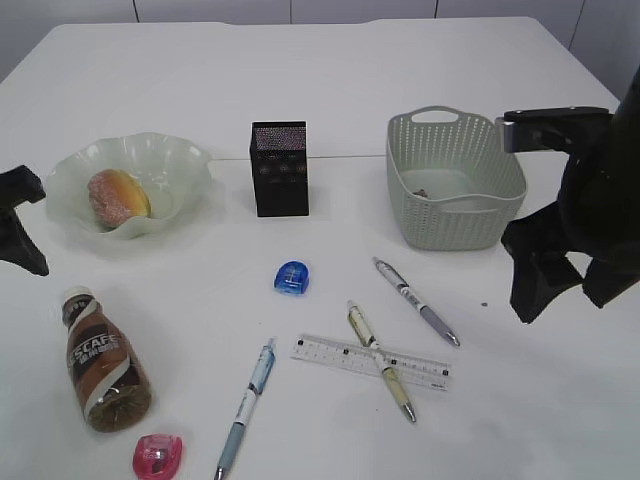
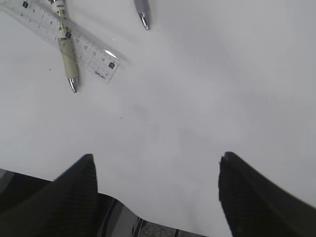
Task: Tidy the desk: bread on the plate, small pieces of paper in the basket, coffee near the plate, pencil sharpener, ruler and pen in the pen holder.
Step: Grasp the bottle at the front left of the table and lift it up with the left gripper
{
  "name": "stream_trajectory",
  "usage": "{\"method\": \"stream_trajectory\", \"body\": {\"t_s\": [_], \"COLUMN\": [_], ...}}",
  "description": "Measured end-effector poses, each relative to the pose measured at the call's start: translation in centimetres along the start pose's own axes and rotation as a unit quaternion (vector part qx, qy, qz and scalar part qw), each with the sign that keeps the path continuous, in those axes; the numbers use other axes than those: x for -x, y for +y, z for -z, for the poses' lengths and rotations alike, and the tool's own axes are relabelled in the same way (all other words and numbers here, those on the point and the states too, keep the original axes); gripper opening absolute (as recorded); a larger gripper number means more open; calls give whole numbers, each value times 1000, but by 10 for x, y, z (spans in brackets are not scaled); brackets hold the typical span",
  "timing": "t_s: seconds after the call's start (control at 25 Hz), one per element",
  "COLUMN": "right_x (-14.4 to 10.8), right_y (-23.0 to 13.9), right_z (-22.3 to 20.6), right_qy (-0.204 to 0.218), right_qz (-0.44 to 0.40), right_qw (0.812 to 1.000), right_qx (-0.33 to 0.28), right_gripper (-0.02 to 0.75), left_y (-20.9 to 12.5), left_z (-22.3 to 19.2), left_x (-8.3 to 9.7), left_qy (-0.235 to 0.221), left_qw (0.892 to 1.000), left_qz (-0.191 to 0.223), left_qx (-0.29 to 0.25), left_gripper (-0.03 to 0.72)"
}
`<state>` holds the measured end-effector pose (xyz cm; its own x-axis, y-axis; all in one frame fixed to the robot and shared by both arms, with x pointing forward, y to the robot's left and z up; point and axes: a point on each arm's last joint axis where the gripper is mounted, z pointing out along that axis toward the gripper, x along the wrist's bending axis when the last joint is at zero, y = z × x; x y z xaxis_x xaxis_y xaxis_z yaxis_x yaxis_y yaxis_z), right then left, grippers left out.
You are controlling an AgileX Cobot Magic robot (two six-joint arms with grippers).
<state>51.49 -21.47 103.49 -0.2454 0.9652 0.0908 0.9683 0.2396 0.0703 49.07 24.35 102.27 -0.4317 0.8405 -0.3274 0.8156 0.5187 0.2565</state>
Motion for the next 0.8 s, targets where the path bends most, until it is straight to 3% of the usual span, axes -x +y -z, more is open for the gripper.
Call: {"method": "stream_trajectory", "body": {"t_s": [0.24,0.4,0.52,0.8], "right_x": [-1,-1,-1,-1], "right_y": [0,0,1,1], "right_z": [0,0,0,0], "right_qy": [4,4,4,4], "right_qz": [-2,-2,-2,1], "right_qw": [1000,1000,1000,1000], "right_qx": [1,2,7,10], "right_gripper": [561,561,561,561], "left_y": [1,-4,-8,-10], "left_z": [-29,-47,-60,-77], "left_x": [3,14,21,19], "left_qy": [23,17,13,33], "left_qw": [996,997,997,995], "left_qz": [83,77,73,84], "left_qx": [-22,-24,-26,-41], "left_gripper": [410,430,491,526]}}
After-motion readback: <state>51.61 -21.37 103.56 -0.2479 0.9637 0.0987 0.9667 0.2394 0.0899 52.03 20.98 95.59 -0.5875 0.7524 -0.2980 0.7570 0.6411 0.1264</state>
